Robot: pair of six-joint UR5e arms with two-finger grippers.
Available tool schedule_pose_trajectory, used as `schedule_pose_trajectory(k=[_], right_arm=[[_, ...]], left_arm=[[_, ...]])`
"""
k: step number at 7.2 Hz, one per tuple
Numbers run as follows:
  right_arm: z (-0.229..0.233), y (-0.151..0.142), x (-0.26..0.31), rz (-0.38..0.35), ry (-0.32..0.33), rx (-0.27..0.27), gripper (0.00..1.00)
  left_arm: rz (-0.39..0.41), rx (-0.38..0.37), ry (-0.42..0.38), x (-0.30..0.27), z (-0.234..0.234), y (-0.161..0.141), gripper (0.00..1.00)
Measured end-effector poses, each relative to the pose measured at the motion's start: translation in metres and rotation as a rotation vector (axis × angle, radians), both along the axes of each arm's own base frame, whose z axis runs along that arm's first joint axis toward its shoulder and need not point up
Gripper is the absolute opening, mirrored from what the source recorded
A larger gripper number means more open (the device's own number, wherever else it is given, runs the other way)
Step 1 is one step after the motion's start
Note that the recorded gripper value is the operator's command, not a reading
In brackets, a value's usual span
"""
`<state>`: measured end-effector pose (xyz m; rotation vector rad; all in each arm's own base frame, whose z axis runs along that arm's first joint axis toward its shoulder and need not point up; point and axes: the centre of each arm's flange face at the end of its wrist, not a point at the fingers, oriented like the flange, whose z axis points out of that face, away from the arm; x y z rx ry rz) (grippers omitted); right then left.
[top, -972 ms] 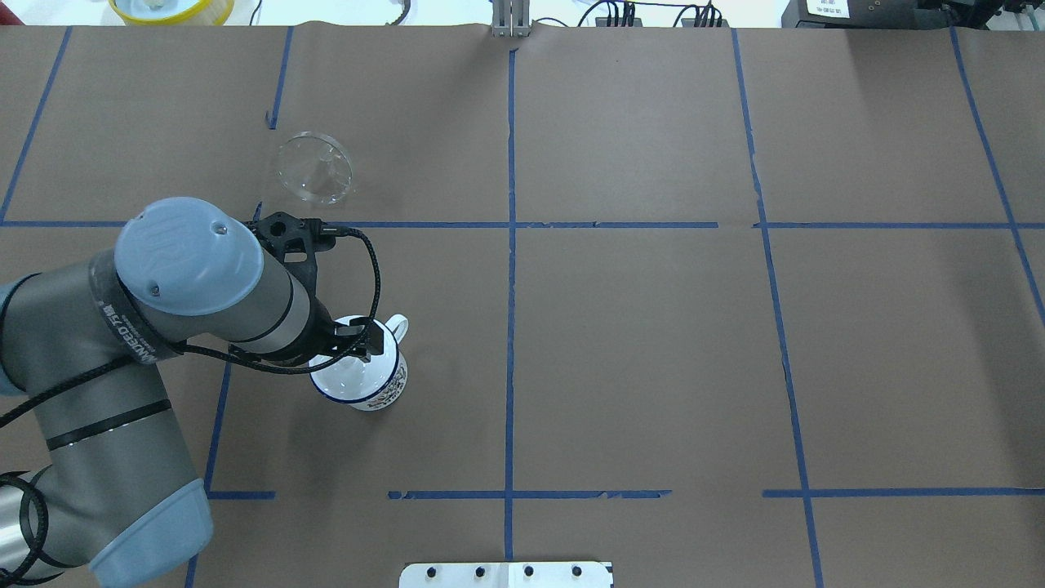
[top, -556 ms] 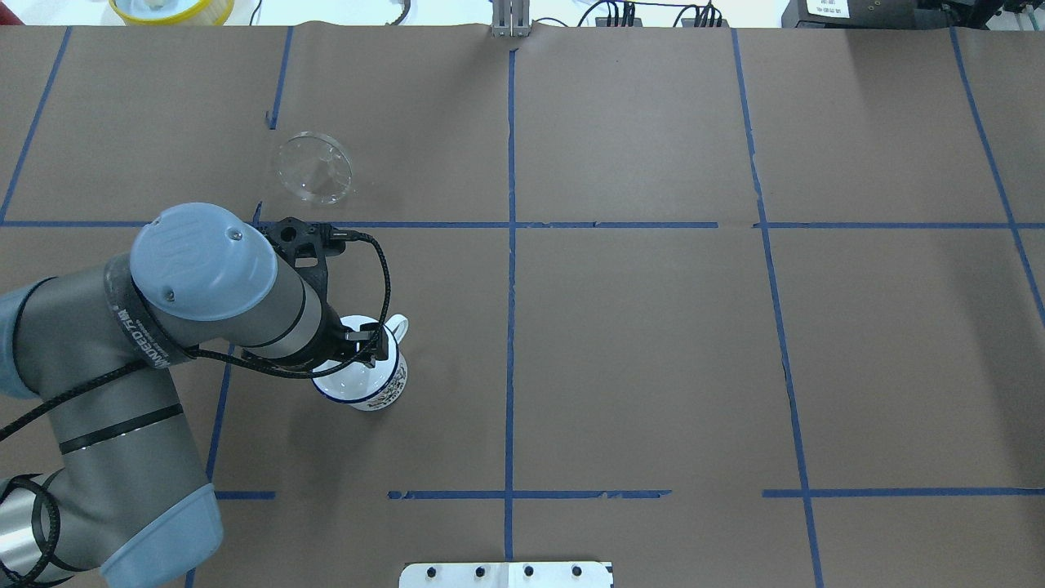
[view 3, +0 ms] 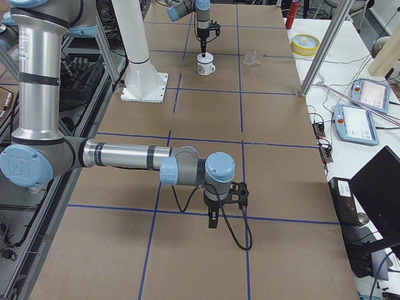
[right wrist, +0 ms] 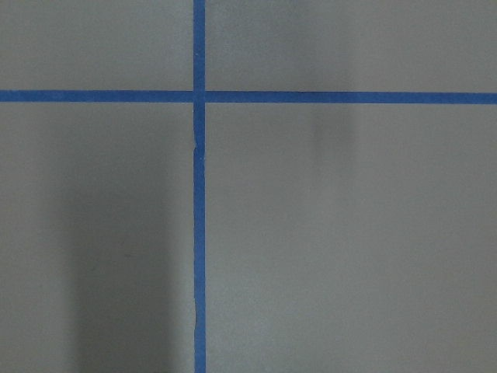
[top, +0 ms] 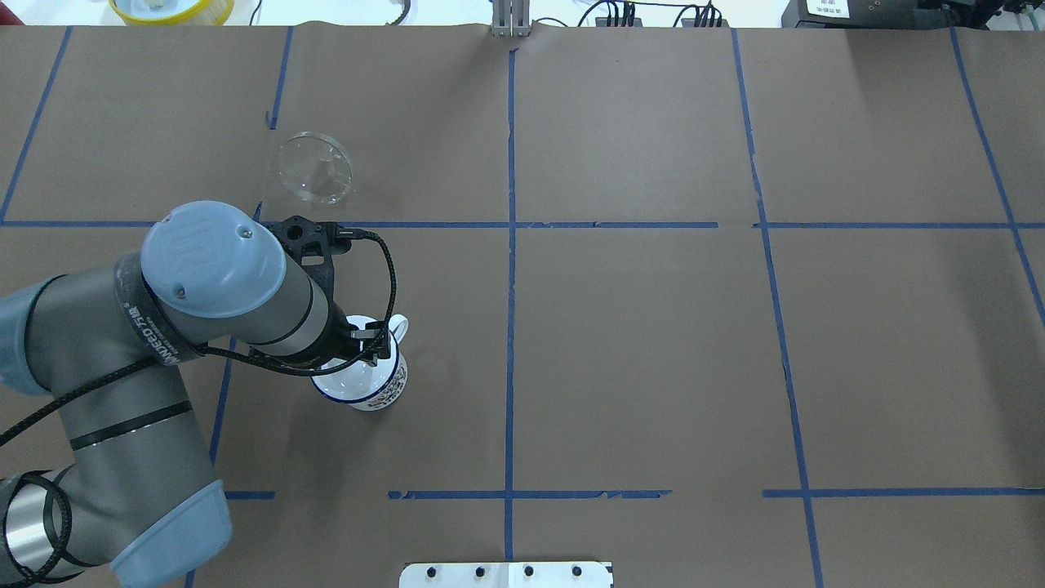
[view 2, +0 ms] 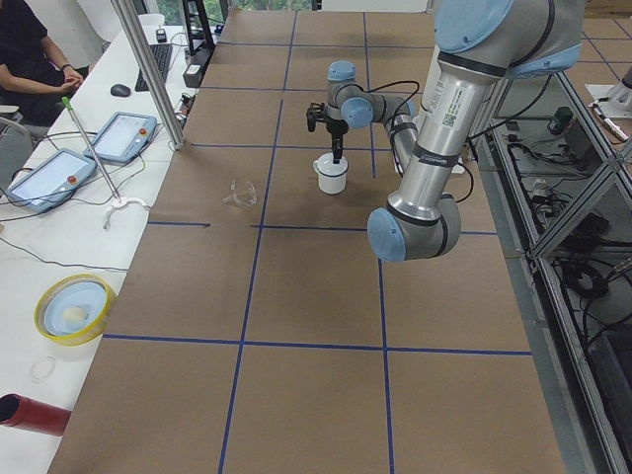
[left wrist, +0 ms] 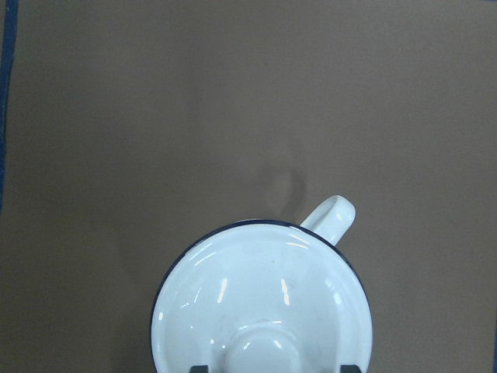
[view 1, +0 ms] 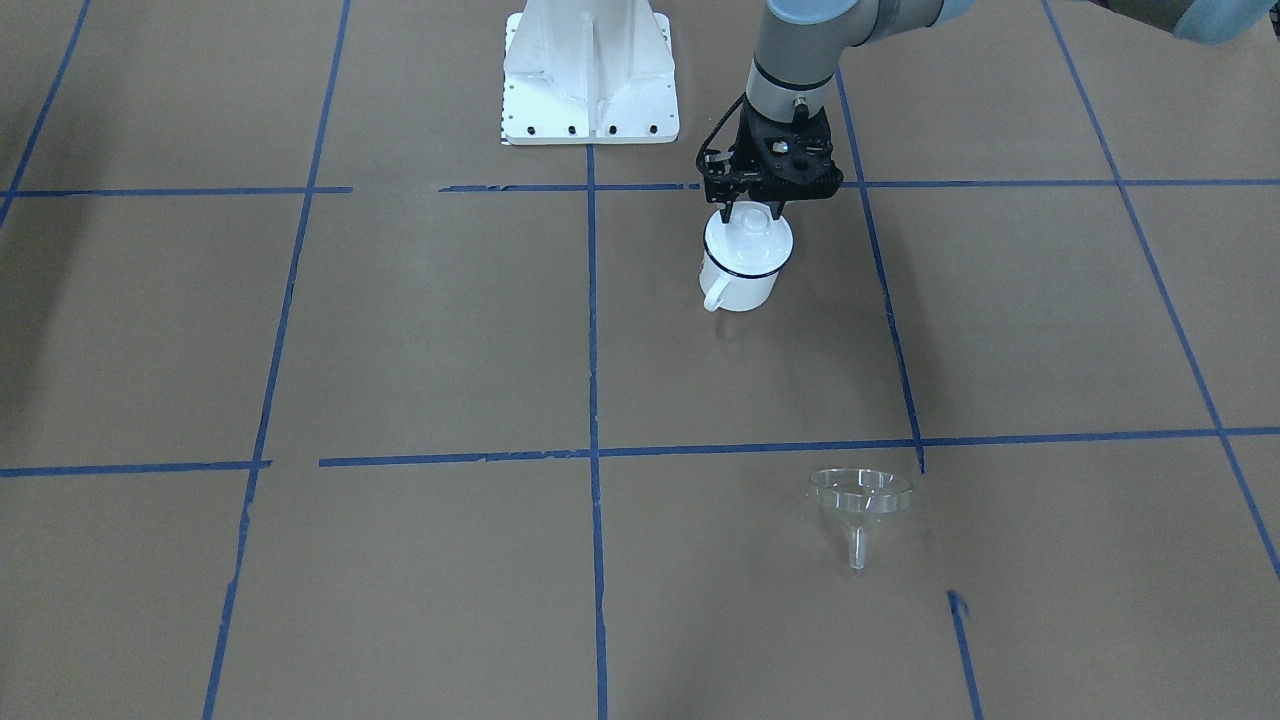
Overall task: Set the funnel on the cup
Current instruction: 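Lower the left gripper and close it on the lid's knob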
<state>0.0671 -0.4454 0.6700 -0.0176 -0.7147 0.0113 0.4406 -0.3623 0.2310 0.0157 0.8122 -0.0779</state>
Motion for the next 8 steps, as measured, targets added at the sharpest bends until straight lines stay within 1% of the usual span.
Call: schedule_pose_trajectory(k=[2, 4, 8], right_arm=[[0.0000, 0.0000, 0.0000, 0.000, 0.000, 0.000, 1.00], [0.0000, 0.0000, 0.0000, 0.000, 0.000, 0.000, 1.00], [0.0002, 0.0000, 0.0000, 0.000, 0.000, 0.000, 1.00]], left_arm=[[-0.014, 0.006, -0.004, -0.0028, 0.0006, -0.0050, 0.57], [-0.023, 0.007, -0.006, -0.0057, 0.0012, -0.0087, 0.52], [-0.024, 0.006, -0.009, -0.0054, 0.0024, -0.0092, 0.51]])
